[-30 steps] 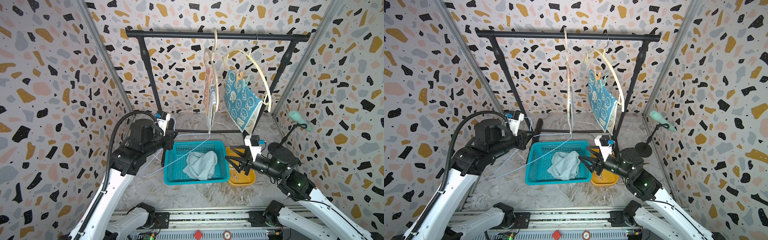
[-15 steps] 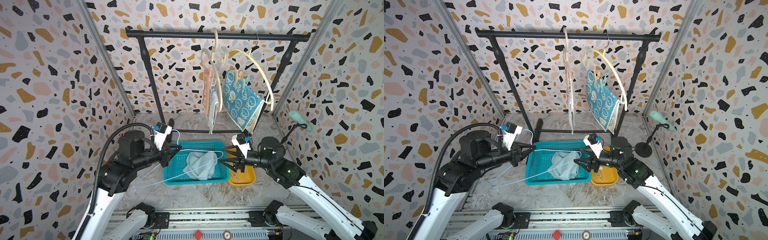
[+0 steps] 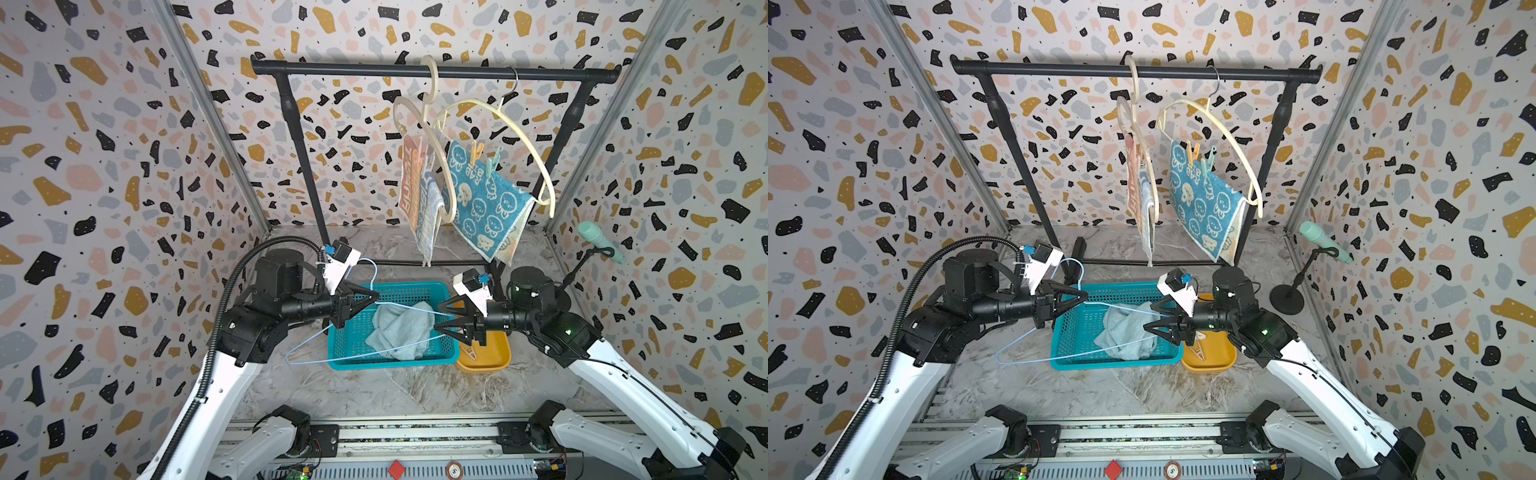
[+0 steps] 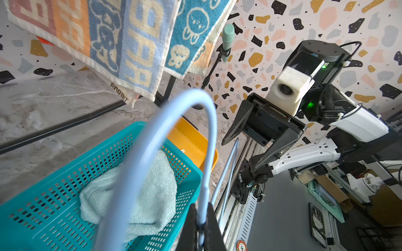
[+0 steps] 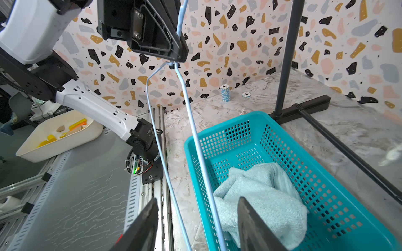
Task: Remove the clothespins securing towels to the hanger
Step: Place the hanger on the clothesline.
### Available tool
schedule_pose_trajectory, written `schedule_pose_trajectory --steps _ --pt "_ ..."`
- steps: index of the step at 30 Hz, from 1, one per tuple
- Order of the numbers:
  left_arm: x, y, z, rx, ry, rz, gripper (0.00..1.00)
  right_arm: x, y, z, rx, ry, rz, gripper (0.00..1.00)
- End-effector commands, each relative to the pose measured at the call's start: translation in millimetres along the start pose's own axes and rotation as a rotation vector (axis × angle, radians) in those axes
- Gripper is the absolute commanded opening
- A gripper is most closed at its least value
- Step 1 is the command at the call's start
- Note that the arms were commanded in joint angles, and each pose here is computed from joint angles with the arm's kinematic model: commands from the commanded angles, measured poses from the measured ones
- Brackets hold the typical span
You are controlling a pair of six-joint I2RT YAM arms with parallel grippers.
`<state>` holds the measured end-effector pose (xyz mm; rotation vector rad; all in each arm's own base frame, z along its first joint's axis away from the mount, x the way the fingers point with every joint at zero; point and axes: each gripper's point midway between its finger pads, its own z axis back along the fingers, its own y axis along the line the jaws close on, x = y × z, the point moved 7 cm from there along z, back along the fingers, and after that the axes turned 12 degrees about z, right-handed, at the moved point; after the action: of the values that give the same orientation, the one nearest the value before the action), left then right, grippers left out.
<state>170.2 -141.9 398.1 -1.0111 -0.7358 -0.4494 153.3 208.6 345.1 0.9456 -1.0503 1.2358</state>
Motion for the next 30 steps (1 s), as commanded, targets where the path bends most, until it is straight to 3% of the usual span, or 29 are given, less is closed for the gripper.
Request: schedule_pose_trajectory --steps 1,5,11,15,17,19,21,24,30 --pt "10.4 -14.8 4.6 -0.075 -0.039 -0.069 0.00 7.6 5.4 7.1 0.017 -0.022 0.036 0.56" --pt "11.7 -13.9 2.7 -0.079 -0.035 -0.064 0.00 7.5 4.0 8.8 0.018 -0.025 0.039 0.41" --pt "13.7 -10.3 0.6 -0.062 -0.041 -0.054 0.00 8.5 2.5 10.8 0.028 -0.042 0.037 0.00" --pt "16.6 -6.9 -0.5 -0.034 -0.056 -0.039 0.00 10.5 3.0 11.9 0.038 -0.057 0.037 0.00" --pt "19.6 -5.5 -0.8 -0.019 -0.069 -0.030 0.12 11.6 2.8 11.7 0.040 -0.065 0.034 0.00" --pt "23.5 -4.9 -0.3 -0.007 -0.095 -0.017 0.34 13.5 2.3 11.6 0.039 -0.070 0.028 0.00" --pt "29.1 -5.7 0.4 -0.003 -0.129 -0.006 0.49 16.8 1.2 12.1 0.032 -0.079 0.021 0.00" --pt "39.8 -7.1 3.5 0.013 -0.198 0.006 0.67 23.4 0.1 12.9 0.018 -0.095 0.018 0.00" --pt "58.6 -6.0 11.7 0.091 -0.324 0.024 0.73 36.8 -8.6 17.2 -0.119 -0.137 0.011 0.00"
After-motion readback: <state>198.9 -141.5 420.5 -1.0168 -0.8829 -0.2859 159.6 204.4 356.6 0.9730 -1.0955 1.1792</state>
